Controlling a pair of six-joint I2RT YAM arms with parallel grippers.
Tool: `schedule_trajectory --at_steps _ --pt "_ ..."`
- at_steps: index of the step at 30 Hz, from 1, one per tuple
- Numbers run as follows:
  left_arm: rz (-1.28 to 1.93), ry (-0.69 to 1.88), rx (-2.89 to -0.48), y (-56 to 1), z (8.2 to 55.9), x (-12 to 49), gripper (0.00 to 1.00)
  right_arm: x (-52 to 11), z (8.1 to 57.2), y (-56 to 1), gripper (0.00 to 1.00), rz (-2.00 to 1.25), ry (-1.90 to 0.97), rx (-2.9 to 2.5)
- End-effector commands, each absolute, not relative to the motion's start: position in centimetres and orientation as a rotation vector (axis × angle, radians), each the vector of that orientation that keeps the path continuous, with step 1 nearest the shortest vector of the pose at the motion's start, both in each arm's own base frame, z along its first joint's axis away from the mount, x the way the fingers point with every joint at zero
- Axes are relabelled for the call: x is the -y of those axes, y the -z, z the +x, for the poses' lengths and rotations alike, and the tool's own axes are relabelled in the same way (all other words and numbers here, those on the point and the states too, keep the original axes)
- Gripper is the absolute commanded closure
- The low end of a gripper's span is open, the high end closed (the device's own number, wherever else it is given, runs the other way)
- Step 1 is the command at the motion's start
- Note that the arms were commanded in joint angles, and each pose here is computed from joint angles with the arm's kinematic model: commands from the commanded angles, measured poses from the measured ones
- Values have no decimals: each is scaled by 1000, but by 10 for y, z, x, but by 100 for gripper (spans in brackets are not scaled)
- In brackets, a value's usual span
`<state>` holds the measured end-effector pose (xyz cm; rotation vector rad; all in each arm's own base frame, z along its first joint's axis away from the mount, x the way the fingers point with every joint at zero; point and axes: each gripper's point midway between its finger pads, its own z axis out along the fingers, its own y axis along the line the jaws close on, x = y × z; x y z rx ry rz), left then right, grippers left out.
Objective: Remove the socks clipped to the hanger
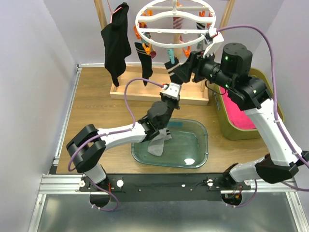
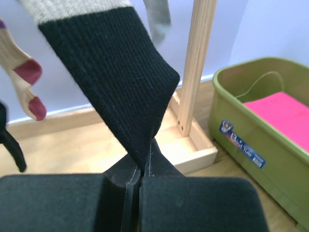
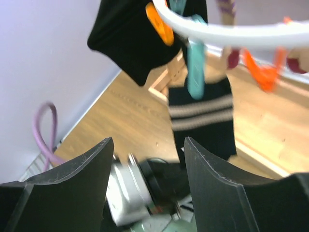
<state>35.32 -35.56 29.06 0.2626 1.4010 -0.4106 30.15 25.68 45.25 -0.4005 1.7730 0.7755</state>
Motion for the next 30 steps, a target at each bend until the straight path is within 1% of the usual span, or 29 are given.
schedule_trajectory --at_steps 1,3,13,19,22,30 --pt "218 285 -1418 -290 347 366 100 -253 323 -457 31 -314 -620 -1796" --pt "218 232 -1436 -284 345 372 100 -249 331 -461 30 -270 -573 -1791" --pt "240 134 -1458 -274 329 398 100 -238 359 -432 29 -168 -298 -1856" --pt "247 116 -1458 -271 328 407 100 -242 371 -424 29 -166 -142 -1859" --pt "252 109 -1460 -269 327 410 100 -240 376 -429 29 -149 -82 -1843" --pt "255 81 -1460 -268 329 409 100 -238 398 -421 29 -119 65 -1827"
